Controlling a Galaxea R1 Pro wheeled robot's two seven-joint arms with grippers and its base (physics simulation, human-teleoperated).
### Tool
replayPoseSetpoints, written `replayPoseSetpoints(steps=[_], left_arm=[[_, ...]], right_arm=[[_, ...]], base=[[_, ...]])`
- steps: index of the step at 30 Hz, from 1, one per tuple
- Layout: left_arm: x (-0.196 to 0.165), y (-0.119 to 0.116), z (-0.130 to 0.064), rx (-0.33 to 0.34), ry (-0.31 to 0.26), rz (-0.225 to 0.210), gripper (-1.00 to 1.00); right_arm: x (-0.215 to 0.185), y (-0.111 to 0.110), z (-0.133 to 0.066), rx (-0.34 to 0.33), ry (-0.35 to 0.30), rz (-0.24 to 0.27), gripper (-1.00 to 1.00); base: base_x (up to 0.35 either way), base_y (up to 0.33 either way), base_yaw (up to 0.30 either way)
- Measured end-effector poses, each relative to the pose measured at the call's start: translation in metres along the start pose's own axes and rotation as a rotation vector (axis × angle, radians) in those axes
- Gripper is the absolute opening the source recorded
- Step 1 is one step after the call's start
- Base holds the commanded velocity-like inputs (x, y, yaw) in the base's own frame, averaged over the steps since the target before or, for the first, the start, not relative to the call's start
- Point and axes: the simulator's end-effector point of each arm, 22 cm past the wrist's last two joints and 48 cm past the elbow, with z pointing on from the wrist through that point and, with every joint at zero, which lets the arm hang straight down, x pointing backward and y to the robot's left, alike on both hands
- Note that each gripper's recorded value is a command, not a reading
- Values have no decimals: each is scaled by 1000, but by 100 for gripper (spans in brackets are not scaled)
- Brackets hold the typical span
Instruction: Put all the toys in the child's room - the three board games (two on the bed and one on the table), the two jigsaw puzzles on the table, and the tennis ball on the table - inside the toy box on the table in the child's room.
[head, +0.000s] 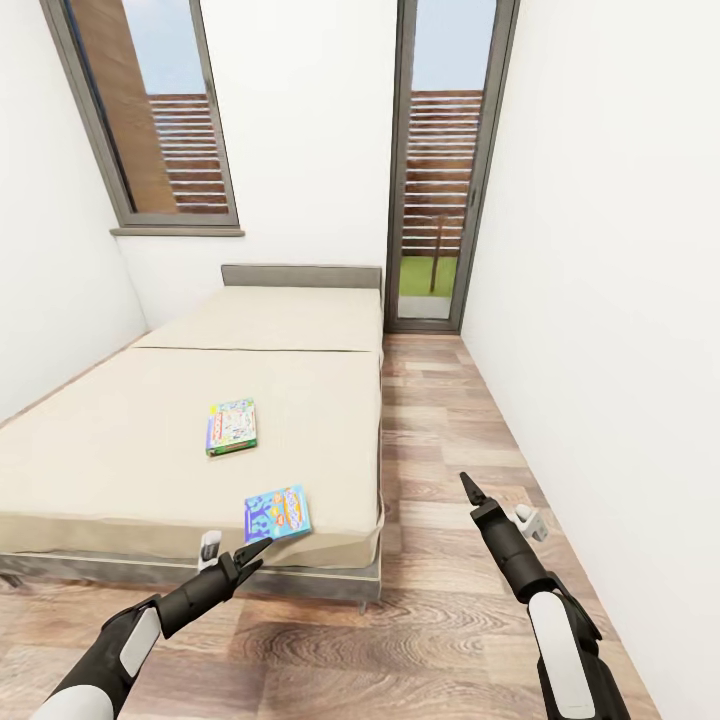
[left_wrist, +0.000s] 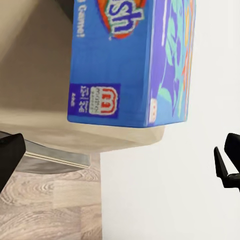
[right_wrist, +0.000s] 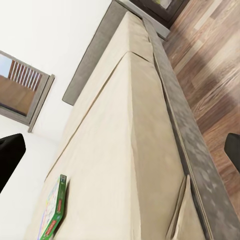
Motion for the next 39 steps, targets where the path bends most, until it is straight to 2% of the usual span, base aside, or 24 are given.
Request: replayPoseSetpoints(steps=[39], left_arm=[[-3, -1, -3, 10, -10, 4, 100]], right_arm=[[4, -4, 0, 7, 7, 3, 100]], base=[[0, 4, 0]])
